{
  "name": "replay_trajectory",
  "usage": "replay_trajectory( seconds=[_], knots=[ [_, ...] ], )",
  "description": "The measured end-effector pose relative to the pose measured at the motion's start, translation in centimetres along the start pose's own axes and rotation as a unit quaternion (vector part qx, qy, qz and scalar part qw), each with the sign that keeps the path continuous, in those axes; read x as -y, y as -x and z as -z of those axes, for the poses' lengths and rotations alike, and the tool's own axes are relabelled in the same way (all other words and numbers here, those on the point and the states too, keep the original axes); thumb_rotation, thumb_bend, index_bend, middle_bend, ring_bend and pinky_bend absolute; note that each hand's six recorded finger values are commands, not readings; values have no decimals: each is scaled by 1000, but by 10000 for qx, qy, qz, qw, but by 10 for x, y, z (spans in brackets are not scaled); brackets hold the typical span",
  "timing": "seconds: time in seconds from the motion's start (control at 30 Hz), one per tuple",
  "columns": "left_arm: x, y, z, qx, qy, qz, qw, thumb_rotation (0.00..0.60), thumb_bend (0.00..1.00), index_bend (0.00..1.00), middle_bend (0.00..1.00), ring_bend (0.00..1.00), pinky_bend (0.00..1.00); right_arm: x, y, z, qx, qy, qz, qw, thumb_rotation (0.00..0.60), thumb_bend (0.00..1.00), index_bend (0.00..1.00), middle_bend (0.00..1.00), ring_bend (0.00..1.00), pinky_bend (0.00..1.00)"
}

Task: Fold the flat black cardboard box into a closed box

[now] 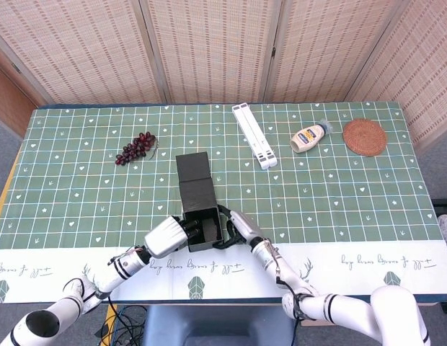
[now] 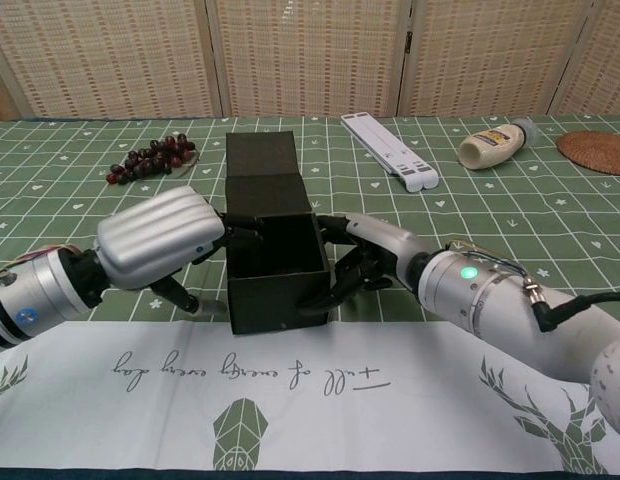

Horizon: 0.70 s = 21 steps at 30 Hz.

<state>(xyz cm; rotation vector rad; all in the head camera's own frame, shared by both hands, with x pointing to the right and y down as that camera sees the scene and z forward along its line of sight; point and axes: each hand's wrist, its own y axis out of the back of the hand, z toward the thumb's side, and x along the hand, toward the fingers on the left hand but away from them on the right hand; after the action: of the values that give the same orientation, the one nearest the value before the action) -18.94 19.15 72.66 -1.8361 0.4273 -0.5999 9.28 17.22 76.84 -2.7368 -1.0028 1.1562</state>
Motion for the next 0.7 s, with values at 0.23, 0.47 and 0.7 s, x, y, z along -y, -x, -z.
replay_trajectory(
  seconds=[0.23,0.47,0.7],
  knots=[
    [3,-4,-5,152,-192,189,9995,600,91,462,366,587,850,1,-2,-1,-19,-52,-25,10000,600,203,262,395,773,1000],
    [6,-6,-10,288,-356,370,9983,600,91,489,410,587,850,1,-4,0,-17,-77,-9,10000,600,203,262,395,773,1000],
    [6,-9,-12,338,-345,414,9980,600,91,521,436,588,850,1,-7,1,15,-99,1,9999,600,203,262,395,772,1000]
  ],
)
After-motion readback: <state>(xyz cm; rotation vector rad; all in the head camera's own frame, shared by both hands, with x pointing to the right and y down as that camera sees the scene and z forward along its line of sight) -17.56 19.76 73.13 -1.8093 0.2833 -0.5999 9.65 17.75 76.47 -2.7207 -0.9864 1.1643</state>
